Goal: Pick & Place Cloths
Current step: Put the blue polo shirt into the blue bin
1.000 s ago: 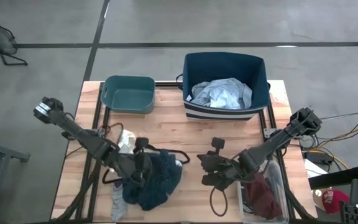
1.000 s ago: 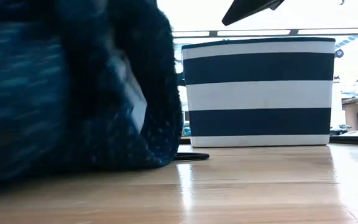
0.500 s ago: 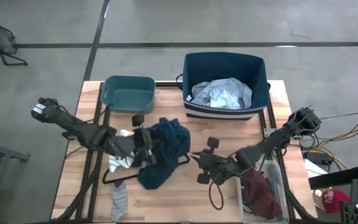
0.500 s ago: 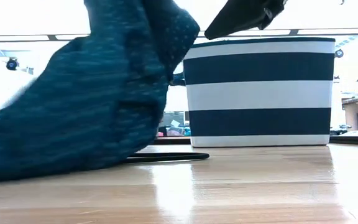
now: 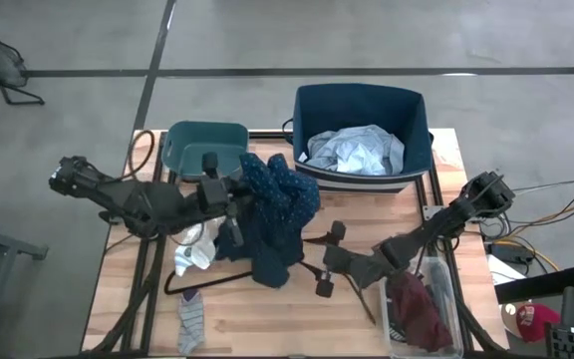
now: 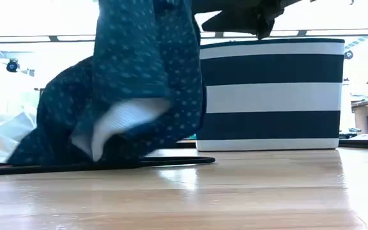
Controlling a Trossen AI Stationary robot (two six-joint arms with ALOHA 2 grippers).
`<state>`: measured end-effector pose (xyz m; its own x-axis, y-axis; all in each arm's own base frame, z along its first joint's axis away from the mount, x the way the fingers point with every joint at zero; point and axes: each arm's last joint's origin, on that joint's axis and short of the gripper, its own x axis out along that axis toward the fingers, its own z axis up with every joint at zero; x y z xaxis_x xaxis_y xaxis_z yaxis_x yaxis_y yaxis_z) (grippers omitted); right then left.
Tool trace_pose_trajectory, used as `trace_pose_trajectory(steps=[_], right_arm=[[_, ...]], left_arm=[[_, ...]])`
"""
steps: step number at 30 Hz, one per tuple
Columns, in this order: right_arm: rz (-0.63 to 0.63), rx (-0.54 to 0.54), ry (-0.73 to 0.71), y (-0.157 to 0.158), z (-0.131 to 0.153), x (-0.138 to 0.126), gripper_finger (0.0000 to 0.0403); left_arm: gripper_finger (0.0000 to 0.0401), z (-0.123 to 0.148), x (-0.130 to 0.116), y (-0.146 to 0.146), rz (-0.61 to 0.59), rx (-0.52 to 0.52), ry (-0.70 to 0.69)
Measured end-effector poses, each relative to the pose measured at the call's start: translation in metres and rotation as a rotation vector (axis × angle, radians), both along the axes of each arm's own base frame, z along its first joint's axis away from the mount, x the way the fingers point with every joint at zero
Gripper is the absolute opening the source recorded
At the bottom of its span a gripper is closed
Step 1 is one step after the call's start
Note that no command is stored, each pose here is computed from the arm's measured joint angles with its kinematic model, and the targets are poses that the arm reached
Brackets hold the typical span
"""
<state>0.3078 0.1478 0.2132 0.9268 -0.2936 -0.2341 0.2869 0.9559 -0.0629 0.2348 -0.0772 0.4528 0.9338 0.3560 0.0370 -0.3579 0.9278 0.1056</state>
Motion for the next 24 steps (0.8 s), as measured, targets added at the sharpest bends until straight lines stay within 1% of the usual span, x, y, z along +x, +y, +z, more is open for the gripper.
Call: trace_pose_trajectory(steps=[4,7,10,13,16,18,20,22,24], right_arm=[[-0.034,0.046,-0.079,-0.013,0.0,0.004,0.0298],[-0.062,0.08,-0.094,-0.026,-0.001,0.009,0.0314],[-0.083,0.093,-0.097,-0.038,0.0,0.014,0.0325],[-0.031,0.113,-0.095,-0.049,0.002,0.023,0.0331],[0.056,0.122,-0.09,-0.056,0.006,0.037,0.0328],[0.065,0.106,-0.085,-0.058,0.005,0.045,0.0312],[0.066,0.079,-0.08,-0.057,0.006,0.051,0.0274],[0.072,0.054,-0.077,-0.056,0.007,0.054,0.0213],[0.082,0.028,-0.074,-0.056,0.01,0.054,0.0131]], left_arm=[[0.0036,0.013,0.0,-0.001,-0.094,-0.017,-0.105],[0.0036,0.017,0.003,-0.003,-0.173,-0.014,-0.159],[0.0036,0.018,0.01,-0.004,-0.221,-0.003,-0.202],[0.0036,0.019,0.018,-0.004,-0.243,0.004,-0.228],[0.0036,0.02,0.027,-0.003,-0.273,0.011,-0.234],[0.0036,0.02,0.032,-0.004,-0.288,0.012,-0.233],[0.0039,0.019,0.036,-0.006,-0.291,0.016,-0.217],[0.0042,0.018,0.037,-0.006,-0.293,0.024,-0.179],[0.0042,0.016,0.037,-0.006,-0.295,0.025,-0.134]])
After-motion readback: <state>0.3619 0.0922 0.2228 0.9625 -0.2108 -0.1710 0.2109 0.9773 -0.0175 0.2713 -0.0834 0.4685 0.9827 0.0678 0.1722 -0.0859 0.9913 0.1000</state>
